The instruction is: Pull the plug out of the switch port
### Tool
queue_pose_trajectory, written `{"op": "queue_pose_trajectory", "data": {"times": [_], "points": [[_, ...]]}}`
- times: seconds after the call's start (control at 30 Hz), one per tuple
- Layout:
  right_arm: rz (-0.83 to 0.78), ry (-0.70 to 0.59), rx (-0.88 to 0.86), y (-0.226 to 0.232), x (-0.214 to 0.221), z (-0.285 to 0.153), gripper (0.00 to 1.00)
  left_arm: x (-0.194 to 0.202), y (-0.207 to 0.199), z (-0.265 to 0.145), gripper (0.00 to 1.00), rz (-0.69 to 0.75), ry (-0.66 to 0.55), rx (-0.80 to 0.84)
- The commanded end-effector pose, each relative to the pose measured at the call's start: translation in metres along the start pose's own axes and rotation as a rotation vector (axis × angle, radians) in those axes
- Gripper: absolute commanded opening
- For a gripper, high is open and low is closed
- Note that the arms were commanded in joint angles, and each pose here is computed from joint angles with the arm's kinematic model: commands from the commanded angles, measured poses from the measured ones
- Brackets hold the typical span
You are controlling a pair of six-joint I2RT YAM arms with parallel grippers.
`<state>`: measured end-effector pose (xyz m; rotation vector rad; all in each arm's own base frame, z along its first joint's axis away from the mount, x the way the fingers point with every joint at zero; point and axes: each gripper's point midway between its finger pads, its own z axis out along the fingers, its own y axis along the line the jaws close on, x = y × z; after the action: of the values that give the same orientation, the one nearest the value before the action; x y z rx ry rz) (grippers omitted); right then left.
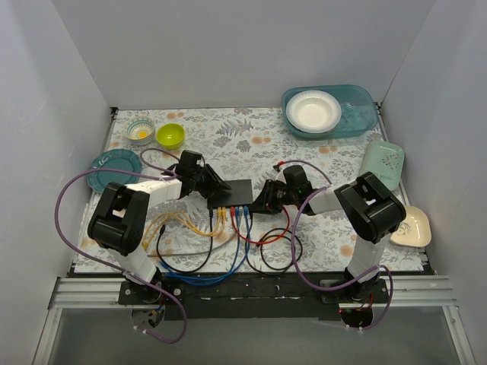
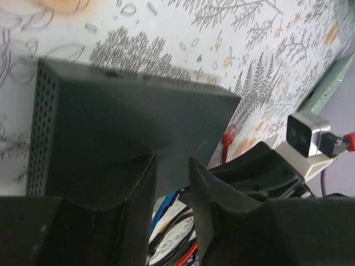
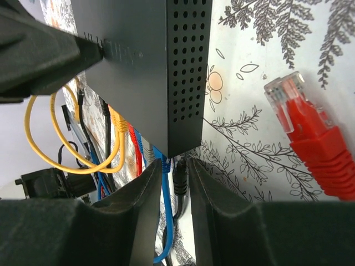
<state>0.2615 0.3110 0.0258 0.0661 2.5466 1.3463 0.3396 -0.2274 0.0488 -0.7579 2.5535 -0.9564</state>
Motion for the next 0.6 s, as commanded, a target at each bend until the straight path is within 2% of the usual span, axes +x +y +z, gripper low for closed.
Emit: {"op": "queue_pose_trajectory", "data": {"times": [0.0,0.1,0.3,0.37,0.47,0.57], "points": [[0.009,0.016,0.158,-0.038,0.008,-0.004,0.36,0.028,0.093,-0.008,0.31,-0.057,0.022,-0.311],[-0.016,0.023,0.18,-0.043,0.012,-0.008,0.35,0.031,0.096,-0.015,0.31,-0.059,0.016,-0.317],[-0.053,0.083,0.288,-0.08,0.045,-0.027,0.24,0.04,0.105,-0.023,0.31,-0.067,0.02,-0.32],[-0.06,0.078,0.307,-0.085,0.05,-0.036,0.24,0.039,0.101,-0.026,0.31,-0.067,0.01,-0.304],[-0.074,0.035,0.312,-0.083,0.05,-0.046,0.32,0.034,0.09,-0.032,0.32,-0.061,-0.018,-0.259],[-0.093,-0.005,0.304,-0.072,0.041,-0.049,0.4,0.027,0.068,-0.037,0.38,-0.055,-0.047,-0.186]]}}
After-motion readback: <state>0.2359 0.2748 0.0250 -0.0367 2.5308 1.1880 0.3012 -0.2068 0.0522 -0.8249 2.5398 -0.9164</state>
